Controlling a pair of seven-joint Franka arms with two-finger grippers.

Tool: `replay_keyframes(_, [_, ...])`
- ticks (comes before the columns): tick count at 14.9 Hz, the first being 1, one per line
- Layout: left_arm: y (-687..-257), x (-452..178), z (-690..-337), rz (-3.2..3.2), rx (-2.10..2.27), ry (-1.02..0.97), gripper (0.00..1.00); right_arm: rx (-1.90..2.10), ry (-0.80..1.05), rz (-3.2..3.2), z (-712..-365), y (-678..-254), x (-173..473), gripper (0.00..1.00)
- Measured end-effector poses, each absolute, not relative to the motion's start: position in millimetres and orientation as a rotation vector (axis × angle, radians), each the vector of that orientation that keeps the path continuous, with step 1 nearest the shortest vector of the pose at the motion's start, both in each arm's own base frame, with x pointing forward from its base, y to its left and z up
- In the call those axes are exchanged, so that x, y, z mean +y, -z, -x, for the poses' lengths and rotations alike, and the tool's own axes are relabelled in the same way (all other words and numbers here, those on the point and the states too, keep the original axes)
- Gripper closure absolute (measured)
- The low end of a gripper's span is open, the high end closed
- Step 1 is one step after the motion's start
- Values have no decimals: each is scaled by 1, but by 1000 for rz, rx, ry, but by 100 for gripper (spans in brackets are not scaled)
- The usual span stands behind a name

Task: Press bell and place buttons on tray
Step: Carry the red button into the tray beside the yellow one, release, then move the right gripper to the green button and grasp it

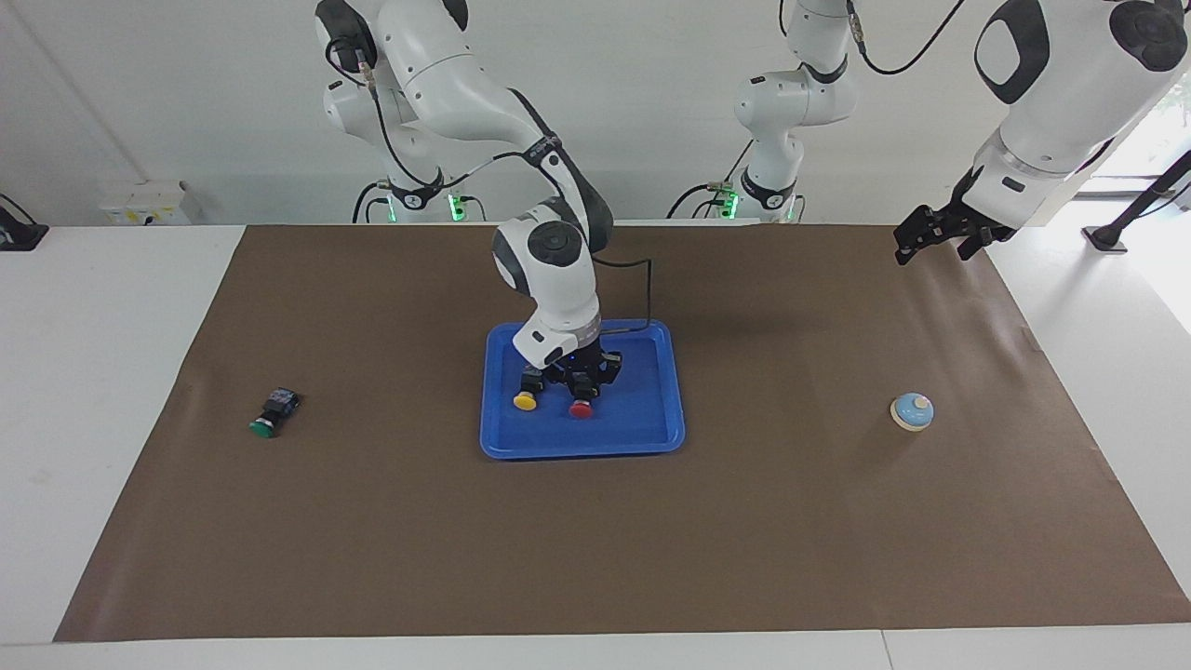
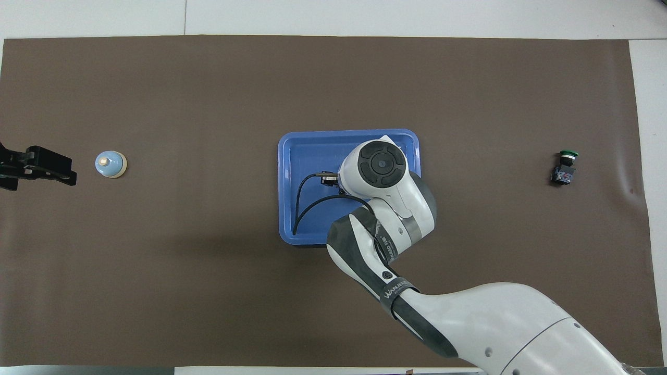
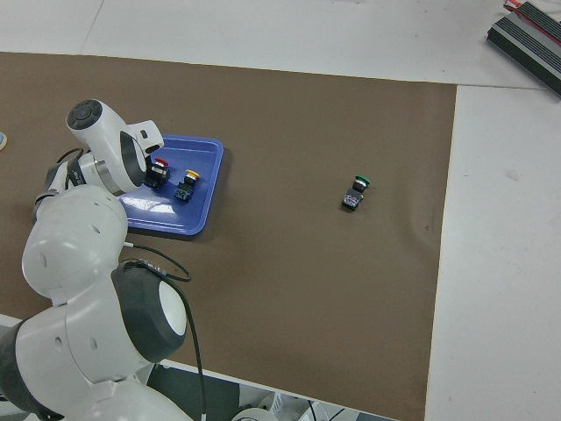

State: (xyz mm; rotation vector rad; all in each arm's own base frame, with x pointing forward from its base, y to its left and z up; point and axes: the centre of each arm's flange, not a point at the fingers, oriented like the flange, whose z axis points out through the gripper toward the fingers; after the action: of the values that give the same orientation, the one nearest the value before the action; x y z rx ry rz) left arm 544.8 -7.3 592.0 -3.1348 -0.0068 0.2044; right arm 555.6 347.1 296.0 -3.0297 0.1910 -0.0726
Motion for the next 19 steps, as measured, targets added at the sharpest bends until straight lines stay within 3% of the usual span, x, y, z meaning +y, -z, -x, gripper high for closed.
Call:
replay_keyframes(2, [-592,-7,-545,3135,-7,-204,0,221,70,3028,-555,-296,347,56])
replay_keyframes(8, [-592,-7,-545,3135,-7,-204,0,262,82,3022,-561,-306,339,0])
replay_keyframes(13, [-592,-7,-545,3135,-7,-204,0,378,20,3055,-601,-368,273,0])
replay_keyframes(19, [-592,-7,-545,3135,-7,-204,0,169,-26,3106,-628,-423,139,0])
